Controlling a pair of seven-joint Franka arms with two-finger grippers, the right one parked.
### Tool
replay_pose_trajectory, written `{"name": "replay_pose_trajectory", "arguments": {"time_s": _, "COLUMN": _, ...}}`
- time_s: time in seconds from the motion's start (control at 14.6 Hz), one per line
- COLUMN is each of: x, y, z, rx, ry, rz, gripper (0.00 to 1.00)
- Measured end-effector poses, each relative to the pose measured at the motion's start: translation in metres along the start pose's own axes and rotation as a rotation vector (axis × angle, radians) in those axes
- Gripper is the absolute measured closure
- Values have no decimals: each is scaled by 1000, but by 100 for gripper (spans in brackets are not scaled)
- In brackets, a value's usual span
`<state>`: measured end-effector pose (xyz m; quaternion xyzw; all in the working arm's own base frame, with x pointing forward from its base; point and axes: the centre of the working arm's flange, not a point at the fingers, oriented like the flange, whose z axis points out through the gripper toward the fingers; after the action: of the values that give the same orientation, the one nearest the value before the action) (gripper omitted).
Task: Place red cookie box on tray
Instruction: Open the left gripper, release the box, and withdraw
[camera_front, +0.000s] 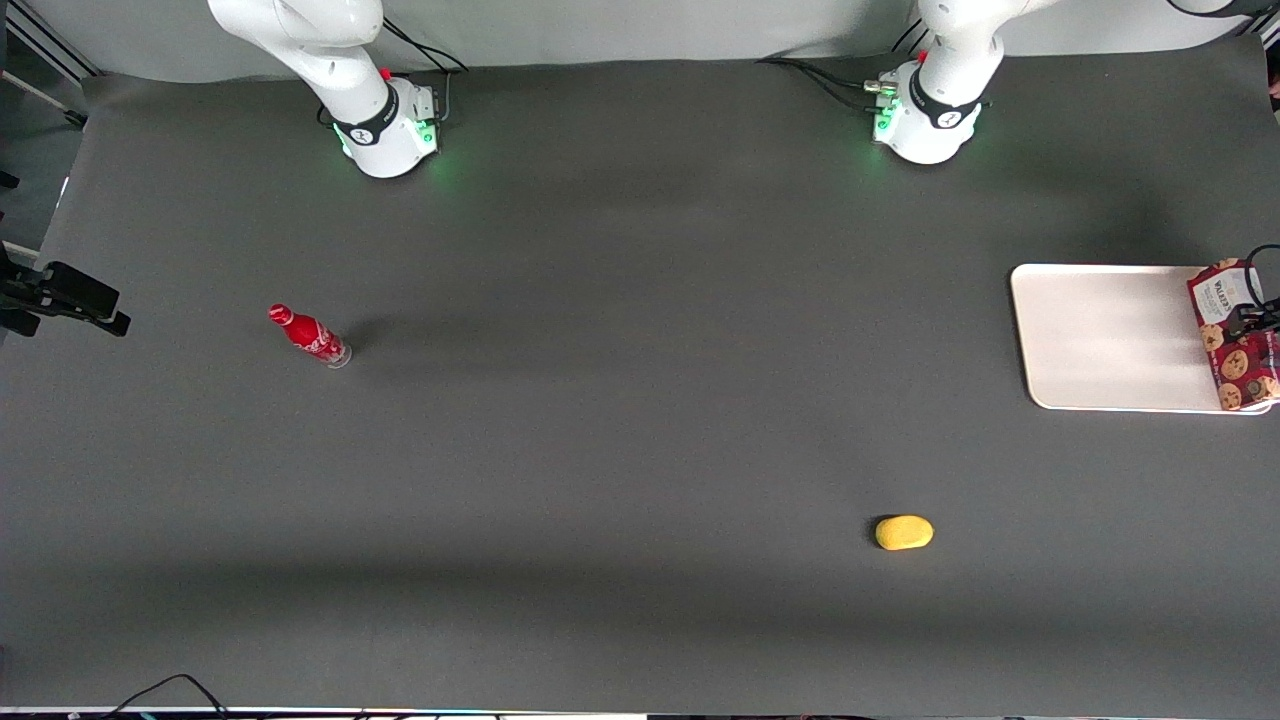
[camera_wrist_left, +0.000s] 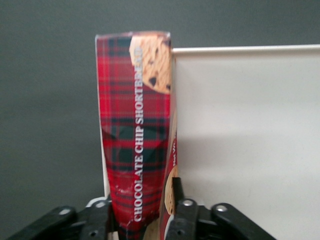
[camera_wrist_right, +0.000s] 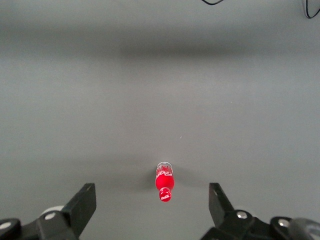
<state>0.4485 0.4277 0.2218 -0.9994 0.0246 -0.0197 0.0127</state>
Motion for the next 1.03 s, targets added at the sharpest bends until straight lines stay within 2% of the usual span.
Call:
{"name": "replay_pose_trajectory", "arguments": {"time_s": 0.21, "x": 8, "y": -3, "z": -10, "rx": -12, "ry": 14, "rz": -39, "gripper": 30}}
{"name": "replay_pose_trajectory", "arguments": {"time_s": 0.27, "x": 11, "y": -2, "z": -15, "rx": -28, "ry": 12, "rz": -62, "gripper": 17}}
{"name": "replay_pose_trajectory", "arguments": {"time_s": 0.41, "x": 23, "y": -1, "z": -43, "rx": -60, "ry": 1, "rz": -96, "gripper": 0}}
{"name": "replay_pose_trajectory", "arguments": {"time_s": 0.69, "x": 62, "y": 20, "z": -174, "rx": -115, "ry": -24, "rz": -157, "gripper": 0}}
{"name": "replay_pose_trajectory", "arguments": {"time_s": 1.03, "x": 111, "y": 114, "z": -290, "rx": -132, "ry": -41, "rz": -188, "gripper": 0}}
